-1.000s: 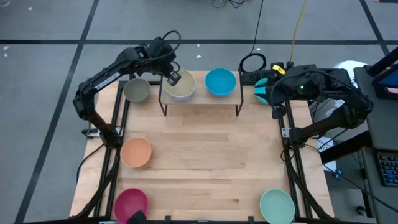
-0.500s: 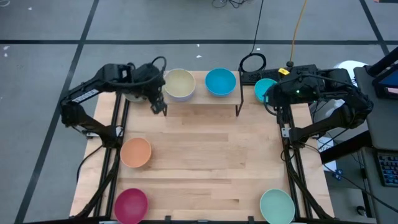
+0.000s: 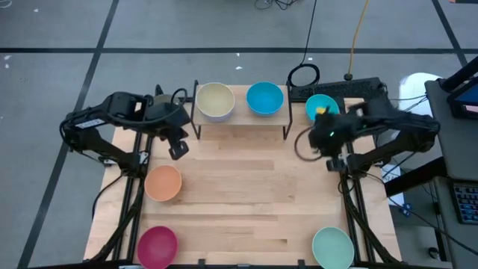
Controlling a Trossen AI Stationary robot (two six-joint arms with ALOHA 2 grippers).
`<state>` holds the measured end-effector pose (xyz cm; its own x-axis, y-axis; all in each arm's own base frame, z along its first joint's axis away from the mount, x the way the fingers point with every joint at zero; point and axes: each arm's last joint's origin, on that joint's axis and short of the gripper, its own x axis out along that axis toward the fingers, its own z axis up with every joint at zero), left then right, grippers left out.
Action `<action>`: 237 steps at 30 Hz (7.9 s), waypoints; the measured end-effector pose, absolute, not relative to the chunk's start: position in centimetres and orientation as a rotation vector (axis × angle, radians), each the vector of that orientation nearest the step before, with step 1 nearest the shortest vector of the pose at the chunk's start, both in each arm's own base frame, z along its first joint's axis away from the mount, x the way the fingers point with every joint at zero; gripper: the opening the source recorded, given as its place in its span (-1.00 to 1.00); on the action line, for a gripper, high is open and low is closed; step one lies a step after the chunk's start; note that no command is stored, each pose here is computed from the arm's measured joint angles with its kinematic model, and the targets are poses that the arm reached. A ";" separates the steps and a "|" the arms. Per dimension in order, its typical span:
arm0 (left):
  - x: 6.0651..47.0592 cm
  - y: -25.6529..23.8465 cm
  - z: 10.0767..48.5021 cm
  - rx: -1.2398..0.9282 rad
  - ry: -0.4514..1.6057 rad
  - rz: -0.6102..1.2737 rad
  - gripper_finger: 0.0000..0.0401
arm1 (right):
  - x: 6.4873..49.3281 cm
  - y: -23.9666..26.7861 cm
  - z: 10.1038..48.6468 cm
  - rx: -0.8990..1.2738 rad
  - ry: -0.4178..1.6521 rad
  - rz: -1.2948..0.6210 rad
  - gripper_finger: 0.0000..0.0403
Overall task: Place and stack bowls onto a shelf
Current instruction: Stack the light green bowl on top of the blue bowl on the shelf
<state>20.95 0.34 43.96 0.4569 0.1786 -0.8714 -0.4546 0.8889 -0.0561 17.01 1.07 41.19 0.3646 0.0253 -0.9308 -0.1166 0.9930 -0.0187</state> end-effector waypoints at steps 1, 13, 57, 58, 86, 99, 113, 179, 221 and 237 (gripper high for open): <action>21.0 0.1 44.0 -0.301 1.026 0.391 -0.97 | 17.2 1.4 40.4 -0.069 1.229 0.119 -0.66; 21.0 -0.8 44.0 -0.265 1.016 0.392 -0.98 | 16.4 6.3 31.2 0.077 1.651 0.365 -0.66; 21.0 -0.7 44.0 -0.250 1.012 0.403 -0.98 | 16.1 14.4 22.5 0.349 1.480 0.501 -0.42; 21.0 -0.7 44.0 -0.250 1.012 0.404 -0.97 | 16.0 14.5 22.5 0.340 1.474 0.485 -0.42; 21.0 -0.7 44.0 -0.255 1.011 0.406 -0.97 | 16.1 17.6 18.0 0.118 1.619 0.441 -0.42; 21.0 -0.7 44.0 -0.255 1.011 0.406 -0.95 | 16.7 18.2 17.2 0.061 1.581 0.514 -0.96; 21.0 -0.7 44.0 -0.231 1.016 0.393 -0.96 | 18.8 15.4 18.8 0.036 1.591 0.307 -0.99; 21.5 0.8 44.3 -0.178 0.974 0.393 -0.89 | 25.7 -18.8 43.9 0.027 0.761 -0.567 -1.00; 21.3 2.4 44.2 -0.170 0.983 0.438 -0.91 | 27.8 -25.0 36.0 0.099 1.052 -0.399 -0.93; 21.3 2.4 44.2 -0.169 0.986 0.438 -0.92 | 28.0 -24.7 35.9 0.057 1.059 -0.353 -0.39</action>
<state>21.31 2.39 44.23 0.4740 0.2803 -0.8347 -0.4313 0.9004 0.0574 28.01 -24.70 35.94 0.4394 -0.2565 -0.8609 0.3110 0.9425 -0.1221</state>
